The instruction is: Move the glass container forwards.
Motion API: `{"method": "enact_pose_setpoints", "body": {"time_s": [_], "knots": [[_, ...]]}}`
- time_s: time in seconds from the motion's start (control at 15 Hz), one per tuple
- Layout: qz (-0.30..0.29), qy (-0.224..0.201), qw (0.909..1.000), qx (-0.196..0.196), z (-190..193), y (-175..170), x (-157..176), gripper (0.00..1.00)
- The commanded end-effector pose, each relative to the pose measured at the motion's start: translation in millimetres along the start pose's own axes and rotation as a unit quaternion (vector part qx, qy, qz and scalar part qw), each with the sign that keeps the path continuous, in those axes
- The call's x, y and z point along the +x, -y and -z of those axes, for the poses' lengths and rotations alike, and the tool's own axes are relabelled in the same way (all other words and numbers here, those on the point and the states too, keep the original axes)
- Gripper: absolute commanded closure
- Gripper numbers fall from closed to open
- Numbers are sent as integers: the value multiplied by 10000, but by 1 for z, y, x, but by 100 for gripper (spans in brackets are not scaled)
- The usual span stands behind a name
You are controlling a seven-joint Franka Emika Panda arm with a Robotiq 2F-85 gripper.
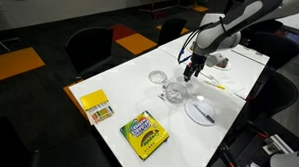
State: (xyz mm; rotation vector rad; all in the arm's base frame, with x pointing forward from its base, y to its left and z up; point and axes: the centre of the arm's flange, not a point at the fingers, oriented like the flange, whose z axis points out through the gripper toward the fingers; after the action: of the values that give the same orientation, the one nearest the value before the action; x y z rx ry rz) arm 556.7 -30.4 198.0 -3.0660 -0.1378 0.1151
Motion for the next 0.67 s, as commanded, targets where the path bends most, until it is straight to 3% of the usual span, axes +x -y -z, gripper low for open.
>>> {"method": "enact_pose_setpoints", "body": {"time_s": [0.0,0.33,0.6], "knots": [[26,-283,9995,-135,-14,4,6,0],[183,-432,9988,123,-36,32,20,0],[224,-255,9992,227,-52,53,25,0]]}}
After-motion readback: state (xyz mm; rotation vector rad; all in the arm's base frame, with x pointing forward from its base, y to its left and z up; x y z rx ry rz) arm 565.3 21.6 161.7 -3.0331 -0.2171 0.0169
